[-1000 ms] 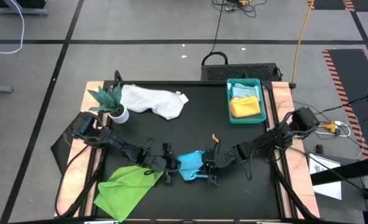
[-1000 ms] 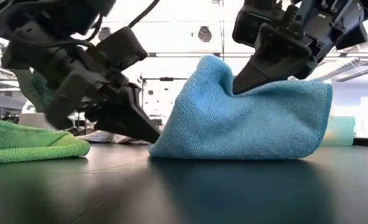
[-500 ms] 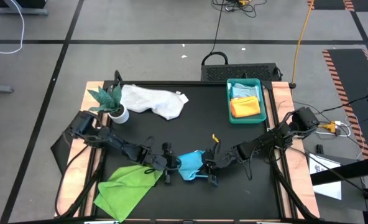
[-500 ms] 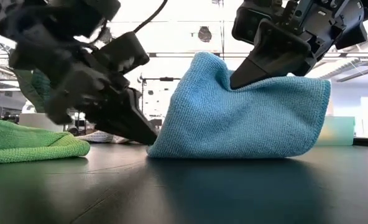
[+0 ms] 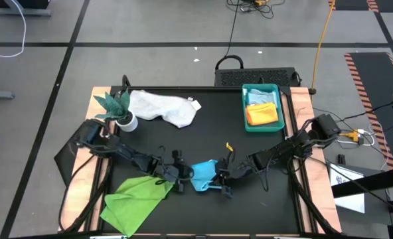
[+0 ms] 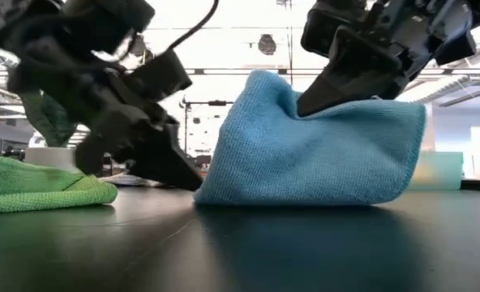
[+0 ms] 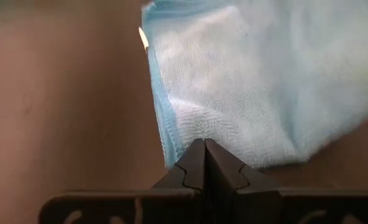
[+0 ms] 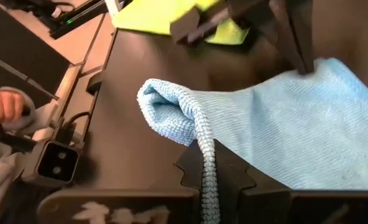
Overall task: Fold microfiber towels
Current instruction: Fold the blue microfiber cloth
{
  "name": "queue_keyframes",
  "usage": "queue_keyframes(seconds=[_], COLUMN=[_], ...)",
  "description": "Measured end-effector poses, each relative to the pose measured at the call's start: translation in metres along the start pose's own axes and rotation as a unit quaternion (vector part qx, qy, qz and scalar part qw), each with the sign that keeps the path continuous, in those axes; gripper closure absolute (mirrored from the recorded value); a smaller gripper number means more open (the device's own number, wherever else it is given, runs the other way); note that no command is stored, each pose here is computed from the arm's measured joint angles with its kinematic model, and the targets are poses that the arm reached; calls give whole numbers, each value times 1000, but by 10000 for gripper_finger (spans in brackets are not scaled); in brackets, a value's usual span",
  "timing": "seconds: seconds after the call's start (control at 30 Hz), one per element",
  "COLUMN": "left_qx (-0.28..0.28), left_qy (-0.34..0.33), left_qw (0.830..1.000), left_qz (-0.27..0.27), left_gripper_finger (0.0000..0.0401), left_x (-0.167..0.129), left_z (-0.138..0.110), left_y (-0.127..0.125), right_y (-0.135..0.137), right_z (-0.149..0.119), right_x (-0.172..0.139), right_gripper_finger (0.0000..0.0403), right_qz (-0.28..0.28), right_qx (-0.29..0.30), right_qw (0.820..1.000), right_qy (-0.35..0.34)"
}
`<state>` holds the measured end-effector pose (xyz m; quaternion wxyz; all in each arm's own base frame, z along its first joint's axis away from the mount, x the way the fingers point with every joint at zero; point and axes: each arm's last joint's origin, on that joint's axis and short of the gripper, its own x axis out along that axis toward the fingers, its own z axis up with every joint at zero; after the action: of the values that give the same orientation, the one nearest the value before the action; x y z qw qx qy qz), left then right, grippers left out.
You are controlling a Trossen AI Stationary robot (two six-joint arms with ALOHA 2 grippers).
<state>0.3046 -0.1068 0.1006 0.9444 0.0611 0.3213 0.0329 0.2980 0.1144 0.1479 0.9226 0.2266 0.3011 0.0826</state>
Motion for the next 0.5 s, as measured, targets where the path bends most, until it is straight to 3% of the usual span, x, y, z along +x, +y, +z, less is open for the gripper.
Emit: queue_keyframes(seconds=[0.23, 0.5], left_qx=[-20, -7], left_qy=[-20, -38], left_qw=[999, 999], left_qz=[18, -5], left_gripper_finger=[390, 398], left_x=[20, 21], left_z=[-5, -4], left_y=[11, 6], right_y=[-7, -11], right_z=[7, 27], right_x=[1, 2], right_gripper_finger=[394, 394], right_qz=[25, 54], right_qx=[8, 7], right_qw=[1000, 998], right_qy=[2, 12])
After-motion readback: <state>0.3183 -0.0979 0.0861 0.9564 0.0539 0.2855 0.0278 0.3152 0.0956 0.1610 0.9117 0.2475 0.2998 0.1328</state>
